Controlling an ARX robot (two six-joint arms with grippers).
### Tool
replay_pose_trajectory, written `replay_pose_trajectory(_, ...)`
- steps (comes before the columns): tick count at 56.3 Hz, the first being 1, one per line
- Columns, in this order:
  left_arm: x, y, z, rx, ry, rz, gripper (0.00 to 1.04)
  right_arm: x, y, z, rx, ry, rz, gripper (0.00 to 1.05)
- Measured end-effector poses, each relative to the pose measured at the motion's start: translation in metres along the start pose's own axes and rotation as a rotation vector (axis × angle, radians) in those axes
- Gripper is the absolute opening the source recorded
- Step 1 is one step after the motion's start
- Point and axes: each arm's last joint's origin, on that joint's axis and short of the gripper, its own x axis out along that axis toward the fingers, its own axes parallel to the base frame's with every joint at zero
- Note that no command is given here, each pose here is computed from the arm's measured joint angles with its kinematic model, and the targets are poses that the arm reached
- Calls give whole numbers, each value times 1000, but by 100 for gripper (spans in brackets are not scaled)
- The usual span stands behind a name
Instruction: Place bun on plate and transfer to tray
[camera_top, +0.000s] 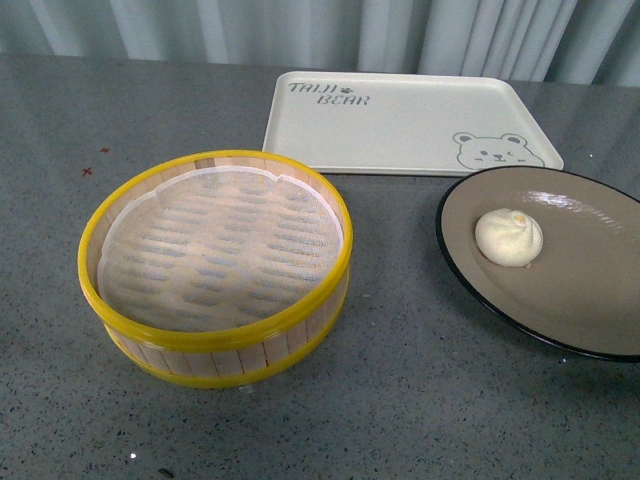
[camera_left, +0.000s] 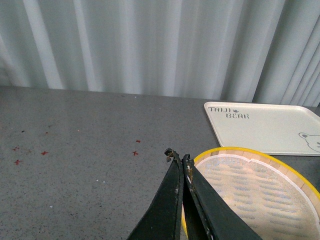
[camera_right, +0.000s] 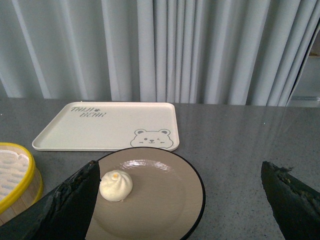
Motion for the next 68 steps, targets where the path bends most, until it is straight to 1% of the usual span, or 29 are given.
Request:
replay_pose_trajectory(23, -8, 0, 0, 0, 0, 0, 4, 0, 0, 0, 0, 0, 0, 96)
replay_pose_trajectory(26, -15, 0, -4, 0, 34, -3, 4, 0, 0, 0, 0, 0, 0, 96)
replay_pose_trajectory(30, -20, 0, -3, 0, 4, -3, 4, 0, 0, 0, 0, 0, 0, 96)
replay_pose_trajectory(38, -20, 0, -3, 0, 7, -3, 4, 0, 0, 0, 0, 0, 0, 96)
replay_pose_trajectory(40, -20, 0, -3, 0, 7, -3, 11, 0, 0, 0, 0, 0, 0, 96)
replay_pose_trajectory(41, -20, 0, -3, 0, 7, -3, 12, 0, 0, 0, 0, 0, 0, 96)
replay_pose_trajectory(44, -20, 0, -3, 0, 7, -3, 23, 0, 0, 0, 0, 0, 0, 96)
replay_pose_trajectory(48, -20, 0, -3, 0, 7, -3, 34, 0, 0, 0, -5, 0, -2, 96)
replay_pose_trajectory(51, -20, 0, -3, 0, 7, -3, 45, 1, -1, 0, -81, 4, -27, 96)
replay_pose_trajectory(53, -20, 0, -3, 0, 7, -2, 52, 5, -2, 2, -190, 27, -31, 96)
replay_pose_trajectory(54, -20, 0, -3, 0, 7, -3, 57, 8, -4, 4, -261, 52, -26, 96)
replay_pose_trajectory(58, -20, 0, -3, 0, 6, -3, 77, 25, -13, 7, -323, 141, -29, 96)
replay_pose_trajectory(63, -20, 0, -3, 0, 6, -2, 98, 54, -29, 1, -253, 289, -5, 96)
replay_pose_trajectory(65, -20, 0, -3, 2, 6, -2, 100, 65, -35, -4, -200, 362, 9, 96)
replay_pose_trajectory(68, -20, 0, -3, 2, 6, -2, 98, 77, -43, -12, -129, 465, 29, 96)
